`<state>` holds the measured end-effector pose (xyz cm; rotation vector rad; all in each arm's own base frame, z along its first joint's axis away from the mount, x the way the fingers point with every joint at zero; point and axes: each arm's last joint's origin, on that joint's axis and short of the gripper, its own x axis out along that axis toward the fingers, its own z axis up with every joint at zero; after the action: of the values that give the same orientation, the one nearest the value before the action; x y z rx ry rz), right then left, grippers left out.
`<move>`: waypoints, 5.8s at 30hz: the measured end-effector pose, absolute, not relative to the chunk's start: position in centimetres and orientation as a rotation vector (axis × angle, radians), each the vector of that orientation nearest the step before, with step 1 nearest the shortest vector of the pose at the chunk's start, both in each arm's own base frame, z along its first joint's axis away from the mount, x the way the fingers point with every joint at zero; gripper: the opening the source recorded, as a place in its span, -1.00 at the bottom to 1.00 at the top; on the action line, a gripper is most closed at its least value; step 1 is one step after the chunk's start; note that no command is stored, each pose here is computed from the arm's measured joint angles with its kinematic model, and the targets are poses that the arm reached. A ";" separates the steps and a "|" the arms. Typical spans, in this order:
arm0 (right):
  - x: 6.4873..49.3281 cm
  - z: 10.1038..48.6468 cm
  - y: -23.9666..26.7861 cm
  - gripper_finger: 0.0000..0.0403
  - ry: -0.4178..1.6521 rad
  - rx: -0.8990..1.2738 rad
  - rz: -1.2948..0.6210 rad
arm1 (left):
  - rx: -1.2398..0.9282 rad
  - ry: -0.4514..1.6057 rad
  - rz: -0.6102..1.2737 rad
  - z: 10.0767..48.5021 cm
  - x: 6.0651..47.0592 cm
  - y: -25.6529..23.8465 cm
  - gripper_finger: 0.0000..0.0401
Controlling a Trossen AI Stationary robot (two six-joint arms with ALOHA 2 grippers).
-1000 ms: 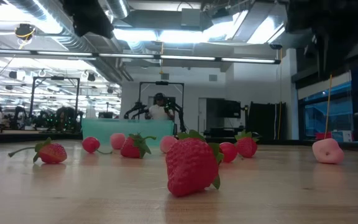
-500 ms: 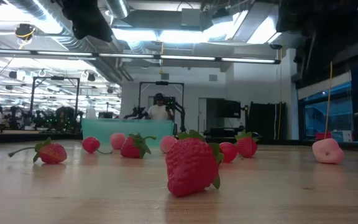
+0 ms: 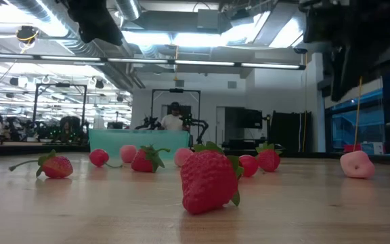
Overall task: Pick and placing Produce into tupperware
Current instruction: Put the pink peach into the blue bin
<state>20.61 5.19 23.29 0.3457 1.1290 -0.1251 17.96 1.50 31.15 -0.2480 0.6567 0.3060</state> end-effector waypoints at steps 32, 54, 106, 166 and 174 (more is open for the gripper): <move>15.7 18.5 7.8 0.10 0.791 0.150 -0.101 | -0.232 0.652 0.349 31.1 17.9 1.6 -0.55; 15.0 12.4 7.9 0.10 0.807 0.190 0.087 | -0.234 0.646 0.374 31.1 17.9 1.7 -0.72; 18.1 9.7 8.7 -0.34 0.779 0.110 0.069 | -0.235 0.645 0.374 31.1 17.9 1.7 -0.65; 48.7 20.9 -24.8 -0.38 0.842 0.077 -0.257 | -0.219 0.758 0.386 30.4 17.2 1.6 -0.30; 47.8 19.2 -26.4 -0.38 0.896 0.157 -0.255 | -0.218 0.757 0.385 30.4 17.2 1.6 -0.30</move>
<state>47.77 -26.44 19.19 0.1567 0.8963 -0.2554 17.19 1.64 30.37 -0.2183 0.7573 0.3853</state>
